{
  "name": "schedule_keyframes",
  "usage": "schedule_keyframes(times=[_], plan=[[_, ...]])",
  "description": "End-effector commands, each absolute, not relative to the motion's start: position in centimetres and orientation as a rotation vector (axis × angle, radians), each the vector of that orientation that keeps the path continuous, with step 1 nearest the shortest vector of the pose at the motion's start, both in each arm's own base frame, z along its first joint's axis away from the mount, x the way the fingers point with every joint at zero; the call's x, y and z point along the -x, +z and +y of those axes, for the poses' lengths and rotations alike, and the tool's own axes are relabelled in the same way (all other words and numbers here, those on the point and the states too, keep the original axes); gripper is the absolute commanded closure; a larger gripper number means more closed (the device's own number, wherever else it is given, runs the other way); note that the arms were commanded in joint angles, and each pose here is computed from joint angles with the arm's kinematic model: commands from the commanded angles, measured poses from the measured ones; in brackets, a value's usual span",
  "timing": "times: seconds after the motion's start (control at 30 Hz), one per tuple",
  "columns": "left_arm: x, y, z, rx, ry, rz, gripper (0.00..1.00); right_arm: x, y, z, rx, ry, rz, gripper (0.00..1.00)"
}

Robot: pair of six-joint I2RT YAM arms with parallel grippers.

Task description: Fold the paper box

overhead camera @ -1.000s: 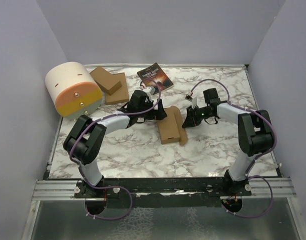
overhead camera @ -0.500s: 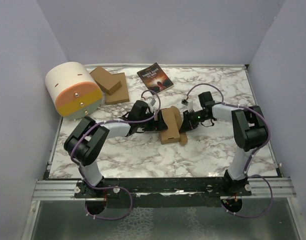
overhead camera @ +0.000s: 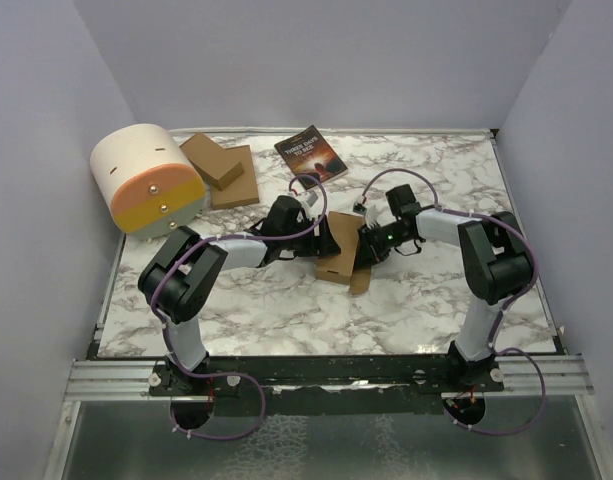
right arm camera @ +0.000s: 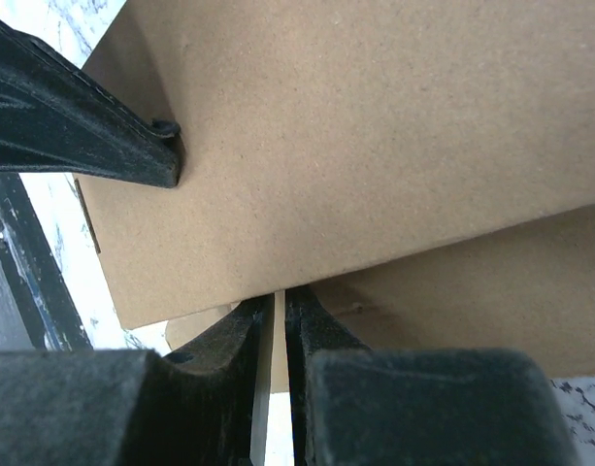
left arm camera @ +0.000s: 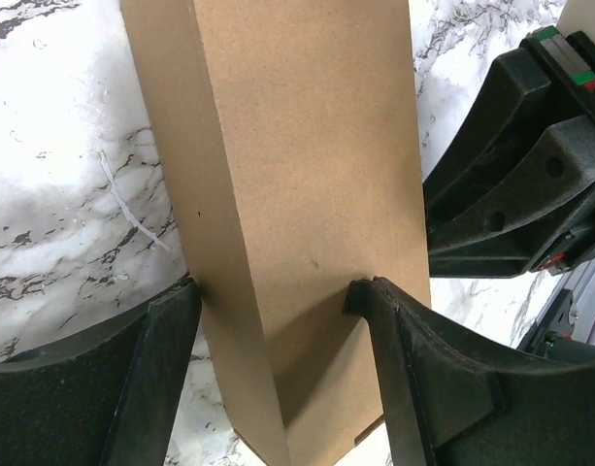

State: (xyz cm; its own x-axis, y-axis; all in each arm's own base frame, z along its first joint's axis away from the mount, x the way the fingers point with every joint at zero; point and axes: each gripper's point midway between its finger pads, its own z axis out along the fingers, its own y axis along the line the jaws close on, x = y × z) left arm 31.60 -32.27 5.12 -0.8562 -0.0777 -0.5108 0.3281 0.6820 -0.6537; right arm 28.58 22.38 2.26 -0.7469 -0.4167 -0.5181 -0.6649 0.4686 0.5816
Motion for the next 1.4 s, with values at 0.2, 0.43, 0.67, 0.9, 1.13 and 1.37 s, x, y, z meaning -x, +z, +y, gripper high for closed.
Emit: schedule_keyframes(times=[0.2, 0.43, 0.67, 0.9, 1.13, 1.37], plan=[[-32.9, 5.6, -30.4, -0.225, -0.963, 2.365, 0.21, -33.4, 5.7, 17.5, 0.803, 0.991, 2.321, 0.88], [-36.1, 8.1, -30.1, -0.25, -0.975, 2.244, 0.07, -36.4, 5.4, 17.9, 0.748, 0.994, 2.321, 0.87], [-37.3, 7.0, -31.8, -0.259, -1.069, 2.274, 0.12, -38.8, 3.8, 18.8, 0.73, 1.003, 2.363, 0.87], [-36.5, 5.8, -32.3, -0.246, -1.127, 2.305, 0.17, -39.1, 3.0, 20.4, 0.761, 1.041, 2.372, 0.87], [-36.3, 6.0, -32.1, -0.237, -1.123, 2.299, 0.17, -39.2, 3.1, 20.8, 0.771, 1.07, 2.36, 0.86], [-37.3, 8.6, -28.1, -0.17, -0.851, 2.231, 0.12, -39.0, 5.5, 17.6, 0.854, 0.816, 2.295, 0.84]])
